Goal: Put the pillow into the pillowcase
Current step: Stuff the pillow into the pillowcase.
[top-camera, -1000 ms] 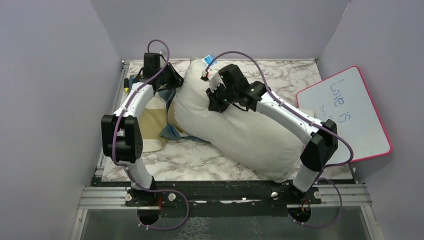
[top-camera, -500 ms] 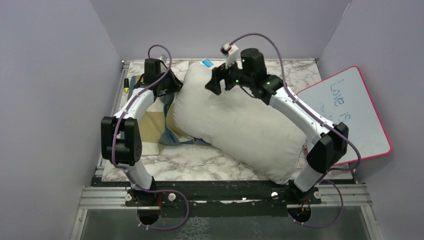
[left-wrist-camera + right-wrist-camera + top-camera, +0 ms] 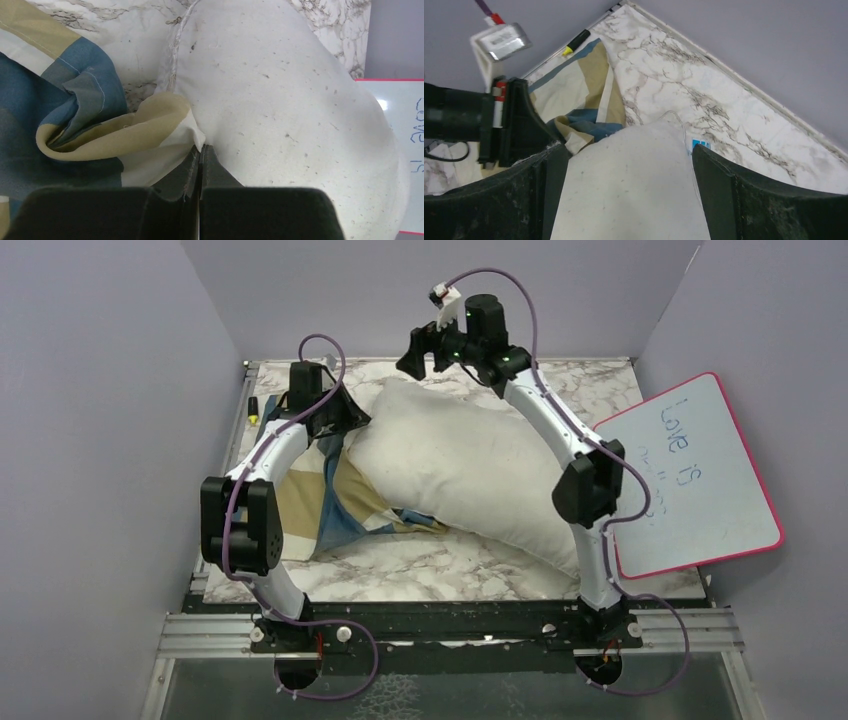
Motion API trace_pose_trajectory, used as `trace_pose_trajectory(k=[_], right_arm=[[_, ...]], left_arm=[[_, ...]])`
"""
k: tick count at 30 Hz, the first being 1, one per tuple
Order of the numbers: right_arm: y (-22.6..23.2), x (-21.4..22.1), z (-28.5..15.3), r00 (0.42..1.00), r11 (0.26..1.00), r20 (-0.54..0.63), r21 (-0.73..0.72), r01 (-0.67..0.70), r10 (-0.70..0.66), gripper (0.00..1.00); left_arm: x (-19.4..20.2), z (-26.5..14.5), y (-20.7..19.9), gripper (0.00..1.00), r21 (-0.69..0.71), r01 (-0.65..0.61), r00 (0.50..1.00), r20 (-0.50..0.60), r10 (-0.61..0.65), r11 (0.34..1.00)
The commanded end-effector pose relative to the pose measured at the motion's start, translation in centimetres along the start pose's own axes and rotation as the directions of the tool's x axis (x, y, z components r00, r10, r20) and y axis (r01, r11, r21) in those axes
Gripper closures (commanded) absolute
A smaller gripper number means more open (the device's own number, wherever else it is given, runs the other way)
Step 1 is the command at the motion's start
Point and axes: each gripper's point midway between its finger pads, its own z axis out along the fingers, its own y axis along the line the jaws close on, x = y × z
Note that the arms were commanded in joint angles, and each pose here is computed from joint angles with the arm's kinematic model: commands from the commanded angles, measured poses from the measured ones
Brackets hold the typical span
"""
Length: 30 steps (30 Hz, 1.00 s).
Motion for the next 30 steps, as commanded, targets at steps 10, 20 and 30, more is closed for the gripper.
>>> trace_pose_trajectory(k=[10,20,30], right_arm=[[-2.8,10.8,7.5,0.975,0.981,-0.147,-0.077,-0.178,0.166,0.00],[5.4,12.2,3.1,0.955,0.860,-0.266,-0.448,-0.244,0.132,0.94],[10.8,14.8,-1.7,0.951,0.867,-0.295,-0.494,-0.064,-0.097,1.00]], left_arm=[[-0.9,-0.4,-0.1,1.00,-0.035,-0.032,0.999,0.025,0.033,0.999],[-5.6,1.4,-2.3,1.00,0.001,-0.016,0.998,0.066,0.015,1.000],[-7.0,1.9,-4.2,1.00,0.070,-0.021,0.998,0.066,0.017,0.997]])
